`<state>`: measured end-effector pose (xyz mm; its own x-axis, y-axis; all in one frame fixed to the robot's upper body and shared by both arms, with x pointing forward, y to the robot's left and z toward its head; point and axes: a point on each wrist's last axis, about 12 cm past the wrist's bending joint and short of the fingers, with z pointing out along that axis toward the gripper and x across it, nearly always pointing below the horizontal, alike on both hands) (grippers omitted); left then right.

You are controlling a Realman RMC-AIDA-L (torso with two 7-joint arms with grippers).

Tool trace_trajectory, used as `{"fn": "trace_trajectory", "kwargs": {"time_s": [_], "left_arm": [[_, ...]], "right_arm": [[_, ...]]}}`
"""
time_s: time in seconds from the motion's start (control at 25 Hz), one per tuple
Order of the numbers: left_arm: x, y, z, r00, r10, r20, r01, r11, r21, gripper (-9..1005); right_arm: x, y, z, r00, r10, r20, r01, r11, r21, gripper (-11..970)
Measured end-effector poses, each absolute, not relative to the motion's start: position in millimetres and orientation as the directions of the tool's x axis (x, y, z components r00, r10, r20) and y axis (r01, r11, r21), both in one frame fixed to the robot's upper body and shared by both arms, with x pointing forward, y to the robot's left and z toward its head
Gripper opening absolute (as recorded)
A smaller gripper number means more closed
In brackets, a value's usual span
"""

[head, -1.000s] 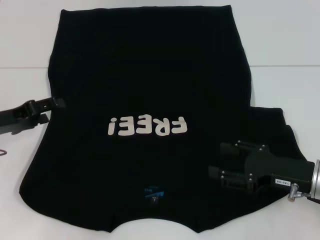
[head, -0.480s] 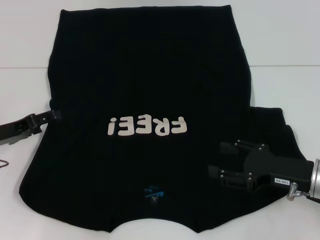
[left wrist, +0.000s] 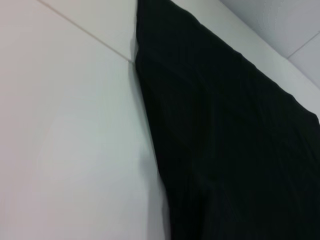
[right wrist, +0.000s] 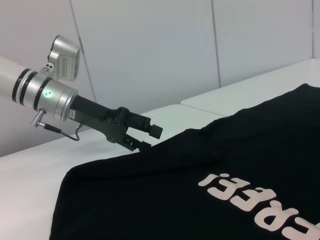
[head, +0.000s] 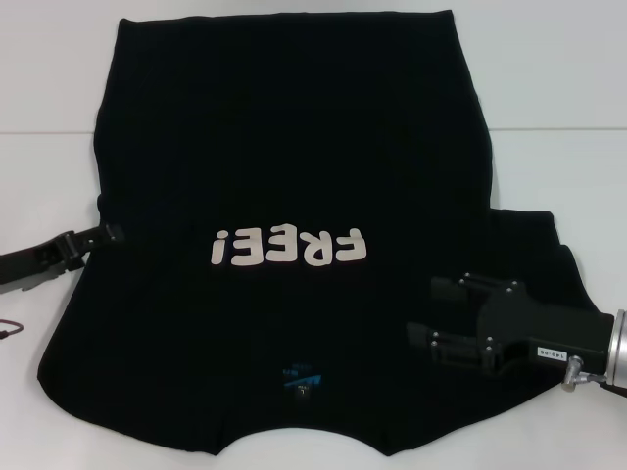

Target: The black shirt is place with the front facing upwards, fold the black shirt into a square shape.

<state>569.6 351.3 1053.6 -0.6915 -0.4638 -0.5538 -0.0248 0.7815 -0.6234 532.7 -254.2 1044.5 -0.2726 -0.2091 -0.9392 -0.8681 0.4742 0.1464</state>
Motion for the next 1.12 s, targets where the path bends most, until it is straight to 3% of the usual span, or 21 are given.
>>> {"fn": "trace_trajectory", "kwargs": {"time_s": [0.88,1.12], "left_arm": [[566.0,341.9,1064.4,-0.720,-0.474,-0.507,0.048,0.695,-0.717,888],[560.4,331.7,1063.6,-0.757,-0.467,-0.457,0.070,0.637,-0.768,887]], "right_arm": [[533.0,-254.1,1044.4,-0.273,-0.212,-0.938,-0.869,0.474,0.145,793],[532.3,-254.2,1043.8,-0.275,-0.210,-0.938,-0.867,0.475,0.148,794]]}}
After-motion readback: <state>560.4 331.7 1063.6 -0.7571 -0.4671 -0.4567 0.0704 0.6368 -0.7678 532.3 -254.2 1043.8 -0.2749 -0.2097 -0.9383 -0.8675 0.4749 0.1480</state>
